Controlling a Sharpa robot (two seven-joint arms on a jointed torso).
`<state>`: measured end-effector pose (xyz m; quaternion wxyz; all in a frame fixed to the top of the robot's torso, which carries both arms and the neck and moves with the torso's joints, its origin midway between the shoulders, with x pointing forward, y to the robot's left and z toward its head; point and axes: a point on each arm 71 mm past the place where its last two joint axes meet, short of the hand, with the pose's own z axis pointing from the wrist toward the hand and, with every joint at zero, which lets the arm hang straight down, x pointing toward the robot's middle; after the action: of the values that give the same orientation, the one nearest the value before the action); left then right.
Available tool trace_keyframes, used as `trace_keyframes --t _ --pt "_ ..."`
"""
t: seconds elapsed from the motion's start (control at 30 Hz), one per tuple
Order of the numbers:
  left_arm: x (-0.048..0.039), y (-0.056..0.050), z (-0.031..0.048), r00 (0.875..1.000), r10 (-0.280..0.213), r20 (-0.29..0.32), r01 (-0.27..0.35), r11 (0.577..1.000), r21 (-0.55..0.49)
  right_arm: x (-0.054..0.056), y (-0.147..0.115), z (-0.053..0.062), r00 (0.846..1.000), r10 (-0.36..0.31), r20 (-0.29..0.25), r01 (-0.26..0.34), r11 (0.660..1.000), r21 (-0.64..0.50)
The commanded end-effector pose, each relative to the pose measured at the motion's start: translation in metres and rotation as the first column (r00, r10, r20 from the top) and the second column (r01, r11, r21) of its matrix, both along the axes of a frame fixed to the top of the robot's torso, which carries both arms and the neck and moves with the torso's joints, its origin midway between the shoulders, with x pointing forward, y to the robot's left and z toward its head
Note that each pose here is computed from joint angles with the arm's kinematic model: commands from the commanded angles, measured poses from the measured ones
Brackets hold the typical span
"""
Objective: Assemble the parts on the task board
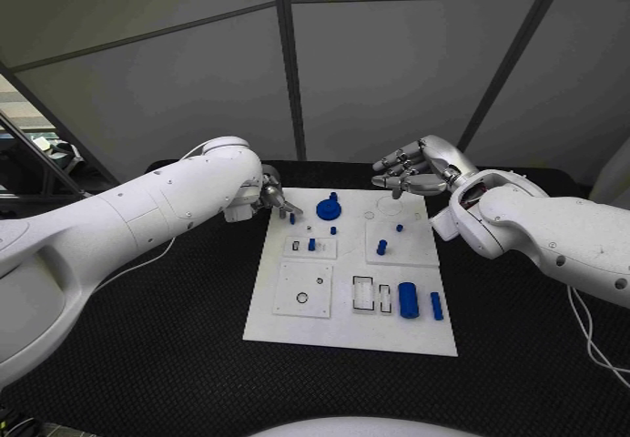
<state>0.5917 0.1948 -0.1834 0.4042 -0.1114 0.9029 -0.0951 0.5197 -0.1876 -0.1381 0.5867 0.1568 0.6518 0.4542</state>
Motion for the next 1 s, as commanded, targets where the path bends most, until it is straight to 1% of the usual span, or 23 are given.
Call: trace_keyframes --t 0.03,1.0 --pt "0.0 -0.0041 0.0008 1.0 -0.03 -0.005 0.03 1.0 -0.001 -0.0001 0.002 0.0014 1.0 0.01 0.001 -0.01 1.0 0.004" --pt "0.0023 -0.007 -0.0012 0.999 -0.036 -0.011 0.036 0.999 -0.006 0.0003 0.0037 0.0011 1.0 0.014 0.0 -0.014 1.0 0.004"
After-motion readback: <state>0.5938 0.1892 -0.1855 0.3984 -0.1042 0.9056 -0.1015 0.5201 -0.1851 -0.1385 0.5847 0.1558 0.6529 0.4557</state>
